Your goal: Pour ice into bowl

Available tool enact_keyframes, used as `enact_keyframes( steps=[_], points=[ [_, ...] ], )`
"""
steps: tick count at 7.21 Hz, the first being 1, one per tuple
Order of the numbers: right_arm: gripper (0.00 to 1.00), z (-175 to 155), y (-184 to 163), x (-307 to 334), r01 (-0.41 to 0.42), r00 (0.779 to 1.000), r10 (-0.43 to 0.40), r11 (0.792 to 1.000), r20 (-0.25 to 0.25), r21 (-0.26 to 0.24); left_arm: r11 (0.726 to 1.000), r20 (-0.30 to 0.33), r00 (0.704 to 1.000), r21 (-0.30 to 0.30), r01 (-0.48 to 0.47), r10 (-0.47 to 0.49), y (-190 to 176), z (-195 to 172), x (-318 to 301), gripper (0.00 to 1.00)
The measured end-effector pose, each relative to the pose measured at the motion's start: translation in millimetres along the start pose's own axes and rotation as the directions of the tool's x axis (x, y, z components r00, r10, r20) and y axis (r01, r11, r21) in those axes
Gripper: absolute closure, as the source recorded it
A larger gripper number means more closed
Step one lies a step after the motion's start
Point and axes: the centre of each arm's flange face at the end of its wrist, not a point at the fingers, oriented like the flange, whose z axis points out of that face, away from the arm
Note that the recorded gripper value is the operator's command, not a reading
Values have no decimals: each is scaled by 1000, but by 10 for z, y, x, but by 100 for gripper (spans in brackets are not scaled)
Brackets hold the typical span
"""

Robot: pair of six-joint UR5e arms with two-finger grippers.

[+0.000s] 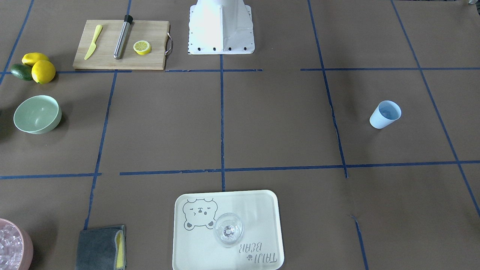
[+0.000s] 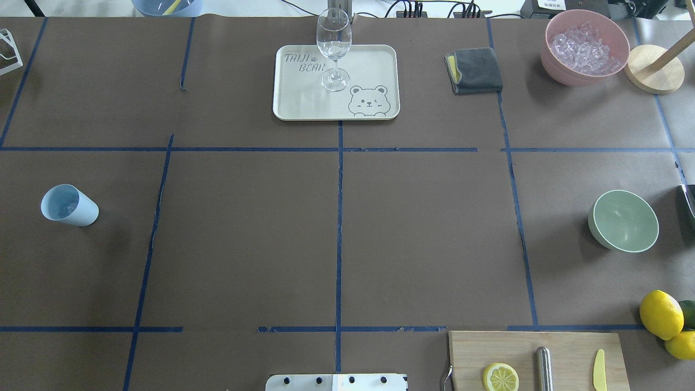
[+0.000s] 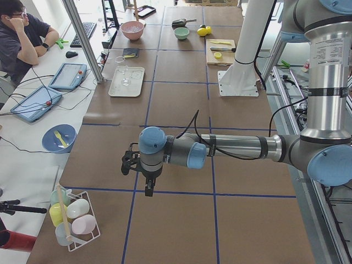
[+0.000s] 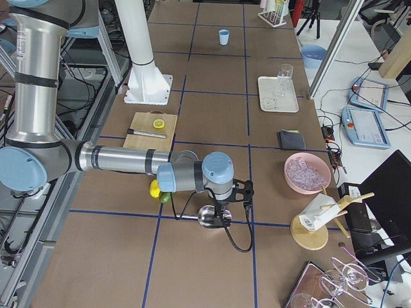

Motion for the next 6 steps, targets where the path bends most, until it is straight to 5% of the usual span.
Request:
enact_keyframes(
  steps=[4, 6],
  points=[
    [0, -81, -163, -320, 49, 999, -49, 999, 22, 14, 999, -2, 1000, 27, -26, 26, -97, -118, 124, 0],
    [0, 283, -246, -756, 138, 987, -132, 989, 95, -55, 997, -4, 999, 57, -52, 52, -177, -256, 265, 0]
  ],
)
